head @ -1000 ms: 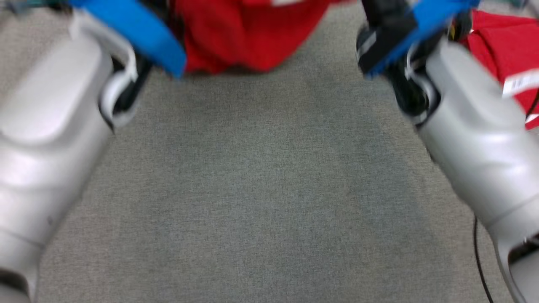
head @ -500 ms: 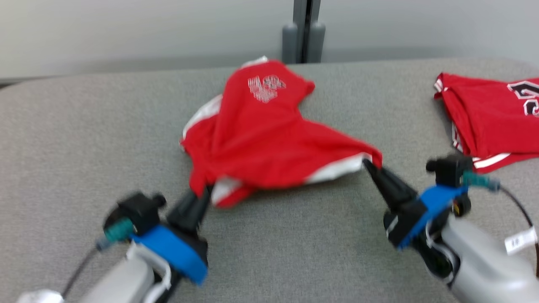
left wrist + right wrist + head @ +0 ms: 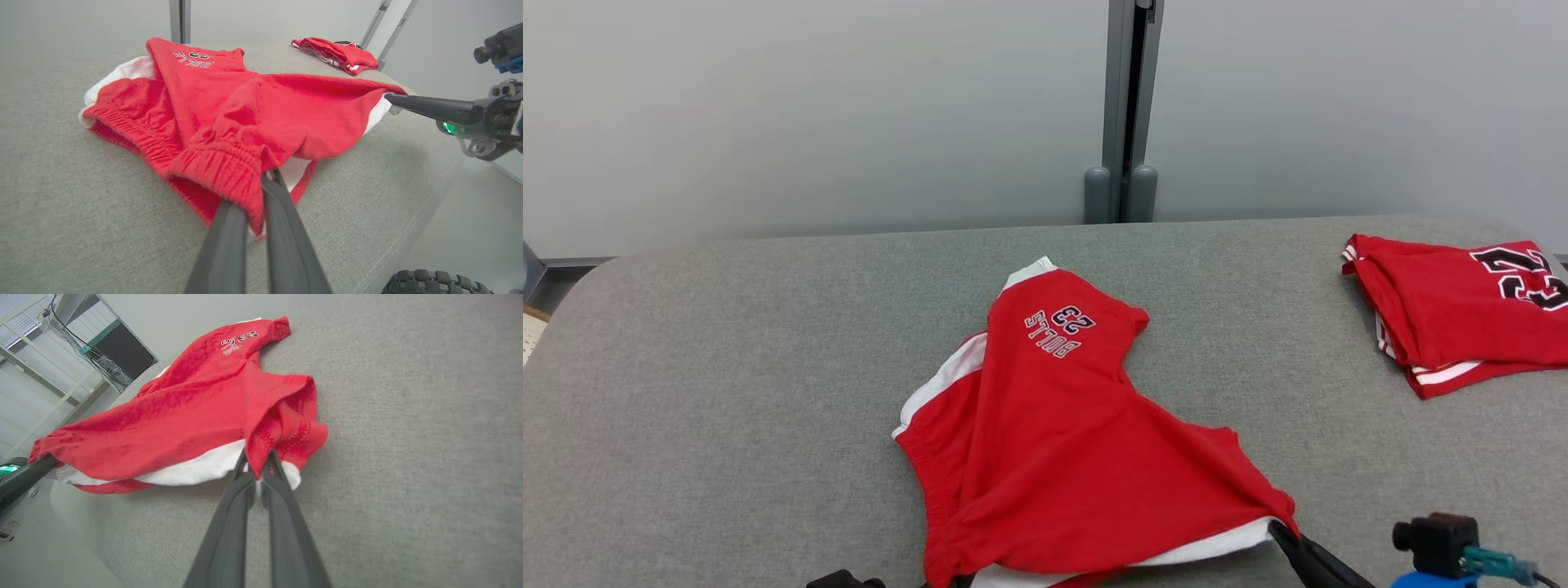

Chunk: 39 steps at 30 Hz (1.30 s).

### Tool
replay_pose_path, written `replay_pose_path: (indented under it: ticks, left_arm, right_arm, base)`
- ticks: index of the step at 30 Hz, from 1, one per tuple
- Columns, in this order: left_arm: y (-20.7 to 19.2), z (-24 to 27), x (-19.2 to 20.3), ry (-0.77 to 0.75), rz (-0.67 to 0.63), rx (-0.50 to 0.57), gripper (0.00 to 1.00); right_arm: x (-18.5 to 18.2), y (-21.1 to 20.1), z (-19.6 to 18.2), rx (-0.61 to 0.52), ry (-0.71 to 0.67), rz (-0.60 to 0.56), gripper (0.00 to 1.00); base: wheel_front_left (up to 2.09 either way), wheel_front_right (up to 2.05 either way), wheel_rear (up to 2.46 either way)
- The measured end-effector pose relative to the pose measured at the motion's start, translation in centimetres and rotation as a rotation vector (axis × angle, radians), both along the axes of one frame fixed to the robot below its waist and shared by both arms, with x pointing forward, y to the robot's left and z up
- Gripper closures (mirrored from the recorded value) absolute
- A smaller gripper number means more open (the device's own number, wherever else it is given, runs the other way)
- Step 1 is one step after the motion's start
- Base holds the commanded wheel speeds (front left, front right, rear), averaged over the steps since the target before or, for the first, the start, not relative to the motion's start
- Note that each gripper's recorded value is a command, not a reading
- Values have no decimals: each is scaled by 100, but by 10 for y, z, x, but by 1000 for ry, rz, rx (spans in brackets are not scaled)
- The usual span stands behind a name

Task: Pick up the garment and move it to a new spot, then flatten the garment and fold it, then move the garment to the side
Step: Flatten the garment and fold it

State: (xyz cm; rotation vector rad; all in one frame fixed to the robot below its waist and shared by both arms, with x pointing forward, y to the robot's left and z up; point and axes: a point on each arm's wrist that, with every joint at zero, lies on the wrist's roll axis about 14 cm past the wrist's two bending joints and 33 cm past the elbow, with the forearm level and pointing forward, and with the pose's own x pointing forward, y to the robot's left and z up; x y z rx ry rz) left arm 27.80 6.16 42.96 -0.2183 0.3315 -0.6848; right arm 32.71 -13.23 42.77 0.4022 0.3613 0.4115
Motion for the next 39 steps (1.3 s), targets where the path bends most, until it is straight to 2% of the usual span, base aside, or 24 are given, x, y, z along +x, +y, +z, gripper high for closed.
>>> replay_pose_path:
  ticks: [8,18,29,34,39]
  left_arm:
    - [-6,6,-8,0,-17,-13,100]
    - [-6,19,1,-37,10,-39,100]
    - [10,37,58,-103,108,-62,100]
    - [30,24,90,-72,206,-56,100]
    - [41,12,120,-39,285,-67,100]
  right_arm:
    - [-9,-19,5,34,6,-69,100]
    - [24,-20,37,26,-78,-68,100]
    - [114,24,76,-42,-167,44,100]
    - [166,49,77,-42,-153,63,100]
    - [205,85,56,-81,-98,120,100]
  base:
    - [0,0,0]
    - [0,0,0]
    - [0,0,0]
    - [0,0,0]
    - [0,0,0]
